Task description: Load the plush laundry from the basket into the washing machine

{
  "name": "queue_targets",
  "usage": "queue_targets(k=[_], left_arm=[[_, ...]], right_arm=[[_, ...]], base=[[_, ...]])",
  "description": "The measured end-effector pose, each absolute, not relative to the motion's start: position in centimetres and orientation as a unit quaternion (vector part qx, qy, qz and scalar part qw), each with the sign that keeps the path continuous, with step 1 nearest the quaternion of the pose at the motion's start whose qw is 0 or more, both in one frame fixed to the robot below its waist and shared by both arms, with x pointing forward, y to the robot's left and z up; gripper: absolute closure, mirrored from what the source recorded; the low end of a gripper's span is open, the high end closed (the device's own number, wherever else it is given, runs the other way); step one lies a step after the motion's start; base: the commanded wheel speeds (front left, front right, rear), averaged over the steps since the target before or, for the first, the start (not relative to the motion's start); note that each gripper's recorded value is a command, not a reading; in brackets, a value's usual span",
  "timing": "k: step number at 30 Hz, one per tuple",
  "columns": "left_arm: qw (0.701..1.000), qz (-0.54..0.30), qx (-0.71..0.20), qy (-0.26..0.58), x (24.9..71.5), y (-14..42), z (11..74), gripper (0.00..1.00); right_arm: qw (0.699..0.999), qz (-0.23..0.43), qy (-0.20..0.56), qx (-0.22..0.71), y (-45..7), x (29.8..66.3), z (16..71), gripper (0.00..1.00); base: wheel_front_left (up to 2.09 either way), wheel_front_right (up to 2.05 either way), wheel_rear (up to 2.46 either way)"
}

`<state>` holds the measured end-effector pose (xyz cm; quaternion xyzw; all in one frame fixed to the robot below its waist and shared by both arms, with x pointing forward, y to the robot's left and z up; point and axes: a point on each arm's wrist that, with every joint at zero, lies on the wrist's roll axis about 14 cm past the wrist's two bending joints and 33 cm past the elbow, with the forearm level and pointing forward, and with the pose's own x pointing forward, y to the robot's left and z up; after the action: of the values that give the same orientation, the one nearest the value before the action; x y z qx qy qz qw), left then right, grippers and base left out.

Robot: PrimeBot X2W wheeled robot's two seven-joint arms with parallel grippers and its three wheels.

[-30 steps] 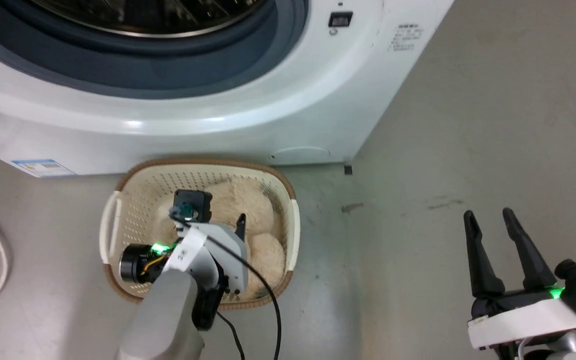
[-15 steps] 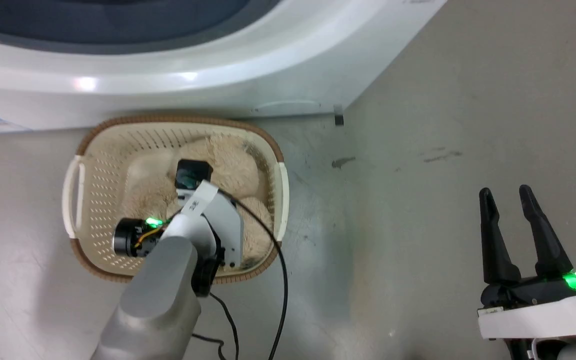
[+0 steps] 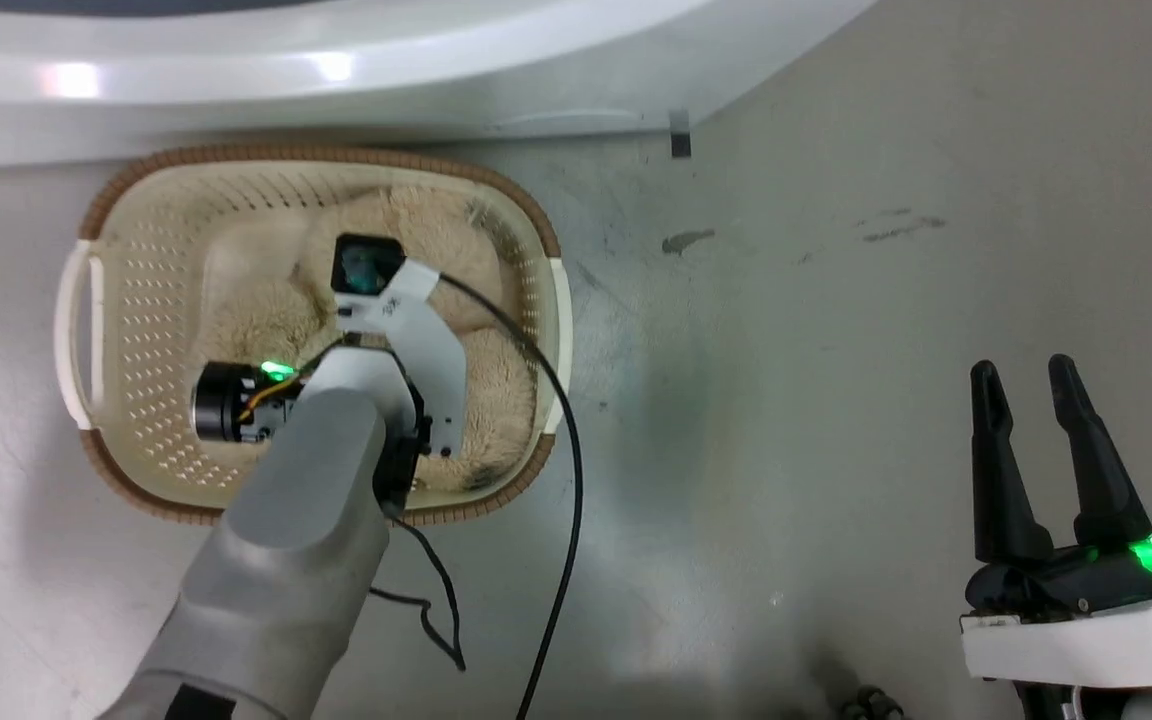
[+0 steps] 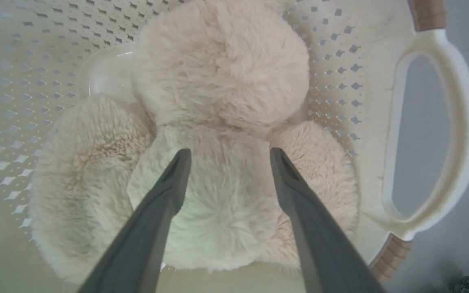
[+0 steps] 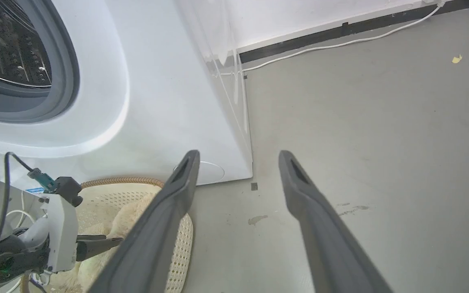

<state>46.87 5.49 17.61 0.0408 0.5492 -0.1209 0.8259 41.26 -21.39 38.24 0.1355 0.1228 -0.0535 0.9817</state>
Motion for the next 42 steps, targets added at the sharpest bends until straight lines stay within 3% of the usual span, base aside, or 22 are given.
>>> queue_targets(k=[17, 29, 30, 42], left_arm=[[0.742, -0.093, 0.058, 0.662, 45.0, 6.2, 11.1, 0.0], [0.735, -0.078, 0.036, 0.673, 44.2, 4.7, 7.1, 0.0], [0.736, -0.078, 0.032, 0.671, 44.1, 4.6, 6.8, 1.0], [0.792, -0.103, -0.009, 0.601, 45.4, 4.3, 10.1, 1.0]], right_arm=[[0.972, -0.069, 0.157, 0.16, -21.2, 41.3, 34.2, 0.0], [0.965, -0.087, 0.174, 0.177, -21.5, 41.1, 31.9, 0.0], [0.965, -0.087, 0.173, 0.179, -21.5, 41.3, 31.8, 0.0], [0.969, -0.059, 0.135, 0.2, -20.1, 43.3, 33.5, 0.0]], base=[[0.02, 0.02, 0.02], [0.0, 0.0, 0.0], [0.0, 0.0, 0.0], [0.0, 0.0, 0.0]])
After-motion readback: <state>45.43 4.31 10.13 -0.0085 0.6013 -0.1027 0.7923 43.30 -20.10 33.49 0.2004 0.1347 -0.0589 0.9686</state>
